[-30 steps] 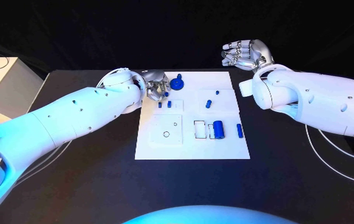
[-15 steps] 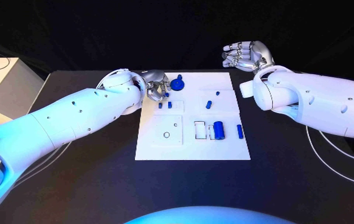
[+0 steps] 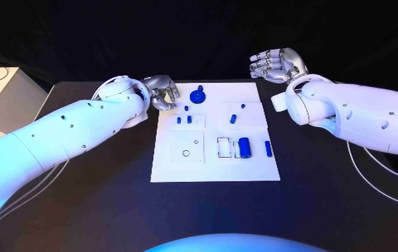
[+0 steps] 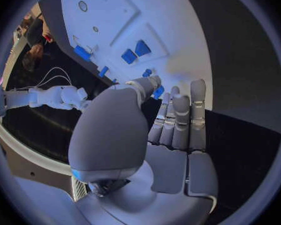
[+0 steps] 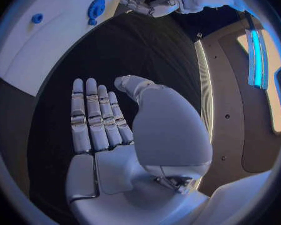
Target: Assemble the parts on the task board
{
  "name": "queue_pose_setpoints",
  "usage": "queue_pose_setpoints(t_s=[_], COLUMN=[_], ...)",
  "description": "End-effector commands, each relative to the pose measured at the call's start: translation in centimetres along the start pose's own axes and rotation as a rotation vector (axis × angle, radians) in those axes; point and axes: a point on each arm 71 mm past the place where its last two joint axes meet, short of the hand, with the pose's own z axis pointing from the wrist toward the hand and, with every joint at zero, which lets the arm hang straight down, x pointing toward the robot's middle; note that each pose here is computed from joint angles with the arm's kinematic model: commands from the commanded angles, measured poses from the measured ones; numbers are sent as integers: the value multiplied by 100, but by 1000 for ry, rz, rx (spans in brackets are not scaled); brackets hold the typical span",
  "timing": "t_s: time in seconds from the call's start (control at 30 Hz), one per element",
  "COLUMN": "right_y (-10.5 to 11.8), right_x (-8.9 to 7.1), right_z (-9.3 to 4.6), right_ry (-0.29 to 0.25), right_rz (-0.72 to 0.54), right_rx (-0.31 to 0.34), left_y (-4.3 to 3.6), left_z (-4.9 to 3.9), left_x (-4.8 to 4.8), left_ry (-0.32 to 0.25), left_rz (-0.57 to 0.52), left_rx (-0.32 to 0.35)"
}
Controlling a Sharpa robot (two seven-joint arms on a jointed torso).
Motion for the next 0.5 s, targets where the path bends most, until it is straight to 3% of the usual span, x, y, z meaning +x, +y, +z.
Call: queue_pose_setpoints(t_s=[0.03, 0.07, 0.23, 0.37, 0.5], right_y=[29, 27, -38, -121, -195], right_x=[58, 58, 61, 76, 94], right_z=[0, 0, -4, -17, -44], right_ry=[134, 137, 235, 302, 337], right_rz=[-172, -179, -363, -541, -709], right_rx=[-99, -101, -139, -142, -126], left_y=[89, 97, 298, 414, 506], left_z=[-48, -52, -156, -258, -377], left_x=[-80, -87, -251, -306, -316], left_ry=[-54, -58, -141, -171, -190], left_rz=[-51, -55, -273, -524, -792], left_rx=[-30, -32, -37, 9, 75])
